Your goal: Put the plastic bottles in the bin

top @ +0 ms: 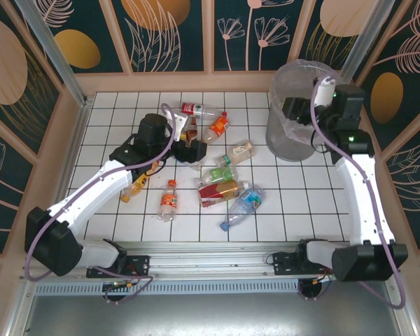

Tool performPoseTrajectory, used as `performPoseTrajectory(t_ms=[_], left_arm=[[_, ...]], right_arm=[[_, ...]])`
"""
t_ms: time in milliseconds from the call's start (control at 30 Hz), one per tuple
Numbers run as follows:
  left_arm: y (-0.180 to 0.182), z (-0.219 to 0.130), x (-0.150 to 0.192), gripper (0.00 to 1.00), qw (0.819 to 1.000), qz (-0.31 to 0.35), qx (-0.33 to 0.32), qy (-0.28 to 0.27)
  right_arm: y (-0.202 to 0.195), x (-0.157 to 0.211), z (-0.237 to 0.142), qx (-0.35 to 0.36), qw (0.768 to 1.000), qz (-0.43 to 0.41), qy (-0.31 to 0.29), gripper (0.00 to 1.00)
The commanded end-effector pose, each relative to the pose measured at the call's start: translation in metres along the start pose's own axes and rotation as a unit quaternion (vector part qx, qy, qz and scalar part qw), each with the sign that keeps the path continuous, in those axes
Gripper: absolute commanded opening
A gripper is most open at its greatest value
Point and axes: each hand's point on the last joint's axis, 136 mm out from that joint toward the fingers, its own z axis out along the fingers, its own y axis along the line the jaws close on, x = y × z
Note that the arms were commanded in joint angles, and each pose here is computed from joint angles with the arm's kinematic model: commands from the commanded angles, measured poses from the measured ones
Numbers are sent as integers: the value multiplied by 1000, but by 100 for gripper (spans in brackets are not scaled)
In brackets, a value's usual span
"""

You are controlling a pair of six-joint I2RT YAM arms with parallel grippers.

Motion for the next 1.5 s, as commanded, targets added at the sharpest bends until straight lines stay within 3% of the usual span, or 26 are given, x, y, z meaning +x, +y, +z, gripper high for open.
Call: performPoseTrajectory(t_ms=[0,133,333,500,667,900,1000,1467], left_arm=[[44,11,32,95,988,-77,-116,62],[65,11,63,95,976,-100,-167,99],[89,-6,130,92,944,-121,-235,198],[90,-22,186,88,923,-160,-237,256],[86,-44,220,88,909,-185,-235,288],[69,-44,250,90,911,-224,-177,297],[66,-41,247,88,915,-225,-164,291],[66,-34,261,83,907,-230,-158,317]], right_arm=[[54,9,-15,-84,996,-6,-11,68],[89,55,-17,-148,988,3,34,68],[114,125,-15,-178,979,-6,98,69],[116,151,-10,-182,976,-1,122,69],[120,157,2,-188,973,-5,133,69],[129,163,14,-201,969,-9,142,69],[130,167,15,-202,968,-9,148,69],[125,172,15,-189,970,-1,150,69]])
